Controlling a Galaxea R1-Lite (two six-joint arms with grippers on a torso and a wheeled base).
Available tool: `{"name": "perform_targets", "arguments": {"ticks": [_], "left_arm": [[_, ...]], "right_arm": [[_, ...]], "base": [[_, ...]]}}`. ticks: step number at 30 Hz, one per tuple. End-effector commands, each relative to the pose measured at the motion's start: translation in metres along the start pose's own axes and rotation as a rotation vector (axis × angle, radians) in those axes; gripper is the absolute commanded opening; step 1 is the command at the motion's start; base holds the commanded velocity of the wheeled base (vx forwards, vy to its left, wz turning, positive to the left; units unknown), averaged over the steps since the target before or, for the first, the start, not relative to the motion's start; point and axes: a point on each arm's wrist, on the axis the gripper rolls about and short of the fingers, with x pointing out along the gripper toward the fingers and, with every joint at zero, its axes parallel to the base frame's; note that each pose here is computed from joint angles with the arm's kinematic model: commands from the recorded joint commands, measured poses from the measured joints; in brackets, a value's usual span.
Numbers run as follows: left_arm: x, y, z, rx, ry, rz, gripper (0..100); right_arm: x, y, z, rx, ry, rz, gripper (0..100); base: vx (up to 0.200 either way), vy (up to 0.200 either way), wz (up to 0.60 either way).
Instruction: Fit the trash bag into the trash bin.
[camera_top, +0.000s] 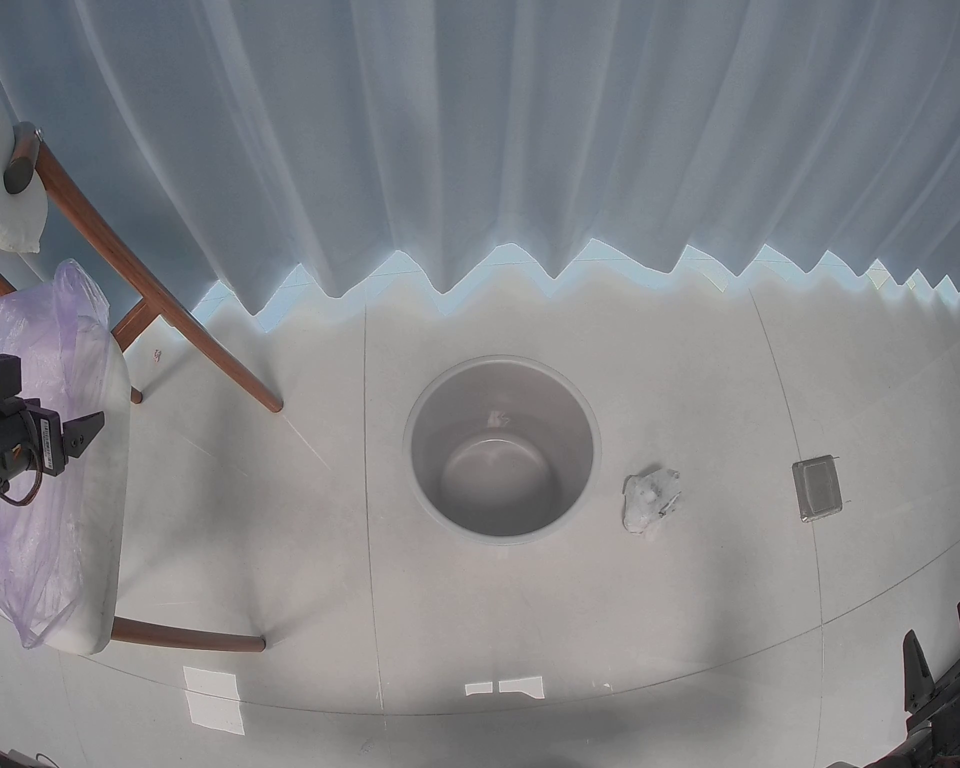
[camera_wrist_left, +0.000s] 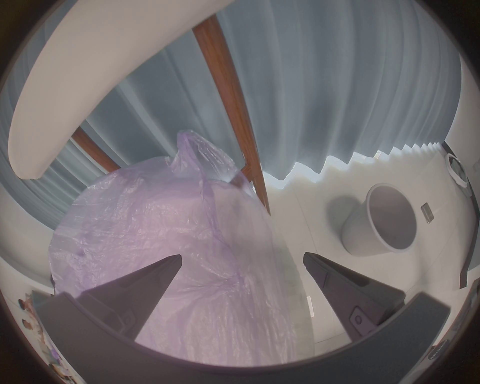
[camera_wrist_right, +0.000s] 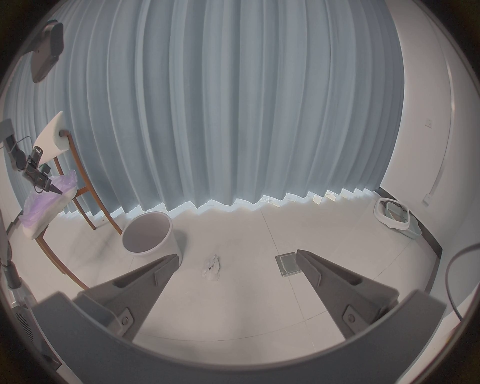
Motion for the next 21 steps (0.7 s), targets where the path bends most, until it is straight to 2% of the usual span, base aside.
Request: {"name": "perform_targets", "arguments": {"ticks": [1, 10, 11, 21], "left_arm": [[0.016, 0.0, -0.003, 0.002, 0.045, -0.006, 100], [0.023, 0.0, -0.01, -0.007, 0.078, -0.006, 100], [0.024, 0.0, -0.01, -0.006, 0.081, -0.006, 0], [0.022, 0.0, -0.016, -0.027, 0.099, -0.006, 0]], "right_arm": [[0.0, 0.0, -0.005, 0.0, 0.005, 0.0, 100], [0.0, 0.0, -0.005, 0.0, 0.005, 0.0, 100], [0.0, 0.0, -0.005, 0.0, 0.005, 0.0, 100], [0.0, 0.0, -0.005, 0.0, 0.005, 0.0, 100]], "base": [[0.0, 0.0, 0.0], [0.0, 0.0, 0.0], [0.0, 0.0, 0.0], [0.0, 0.0, 0.0]]}}
